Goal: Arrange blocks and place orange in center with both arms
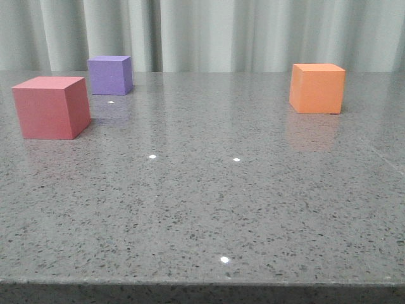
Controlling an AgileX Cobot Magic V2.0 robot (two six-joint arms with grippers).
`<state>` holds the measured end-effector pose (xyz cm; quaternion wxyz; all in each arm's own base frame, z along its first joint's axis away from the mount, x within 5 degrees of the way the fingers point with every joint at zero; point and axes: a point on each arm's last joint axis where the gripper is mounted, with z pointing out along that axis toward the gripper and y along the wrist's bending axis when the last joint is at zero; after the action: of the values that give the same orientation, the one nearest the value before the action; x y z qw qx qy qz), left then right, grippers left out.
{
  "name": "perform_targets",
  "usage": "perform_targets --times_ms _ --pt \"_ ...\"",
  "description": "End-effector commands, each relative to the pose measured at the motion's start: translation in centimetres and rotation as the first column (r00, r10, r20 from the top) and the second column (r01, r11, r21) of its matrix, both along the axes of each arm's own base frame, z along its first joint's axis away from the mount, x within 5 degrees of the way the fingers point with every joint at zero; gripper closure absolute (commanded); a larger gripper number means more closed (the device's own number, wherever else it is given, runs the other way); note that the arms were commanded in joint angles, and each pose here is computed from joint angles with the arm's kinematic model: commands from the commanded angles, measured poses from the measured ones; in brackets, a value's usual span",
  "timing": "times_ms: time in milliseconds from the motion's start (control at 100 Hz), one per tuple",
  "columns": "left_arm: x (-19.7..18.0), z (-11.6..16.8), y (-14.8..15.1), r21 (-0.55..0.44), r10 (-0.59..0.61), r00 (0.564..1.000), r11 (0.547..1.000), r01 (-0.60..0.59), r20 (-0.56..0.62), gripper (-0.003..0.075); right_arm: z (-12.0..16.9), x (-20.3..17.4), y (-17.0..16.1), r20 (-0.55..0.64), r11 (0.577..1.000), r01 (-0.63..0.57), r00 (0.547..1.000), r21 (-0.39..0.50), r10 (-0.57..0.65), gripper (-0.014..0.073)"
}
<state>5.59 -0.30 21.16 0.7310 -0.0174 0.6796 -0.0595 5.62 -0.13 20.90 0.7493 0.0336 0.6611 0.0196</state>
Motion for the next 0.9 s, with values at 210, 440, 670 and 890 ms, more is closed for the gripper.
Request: perform_targets --times_ms 210,440,670,890 --pt "-0.2 -0.6 -0.1 -0.02 -0.007 0.998 1.0 0.008 0.07 0.0741 1.7 -0.5 0.1 0.131 1.0 0.0 0.991 -0.019 0.003 0.0664" --pt "-0.2 -0.6 -0.1 -0.02 -0.007 0.998 1.0 0.008 0.07 0.0741 4.2 -1.0 0.0 0.15 1.0 0.006 0.989 -0.019 -0.003 0.0664" --pt "-0.2 -0.6 -0.1 -0.02 -0.007 0.998 1.0 0.008 0.07 0.0741 8.8 -0.8 -0.1 -0.014 0.999 0.012 1.0 0.031 -0.012 0.0664" --pt "-0.2 -0.6 -0.1 -0.02 -0.007 0.998 1.0 0.008 0.07 0.0741 13.8 1.0 -0.2 -0.232 0.999 0.029 0.972 0.039 -0.019 0.0664"
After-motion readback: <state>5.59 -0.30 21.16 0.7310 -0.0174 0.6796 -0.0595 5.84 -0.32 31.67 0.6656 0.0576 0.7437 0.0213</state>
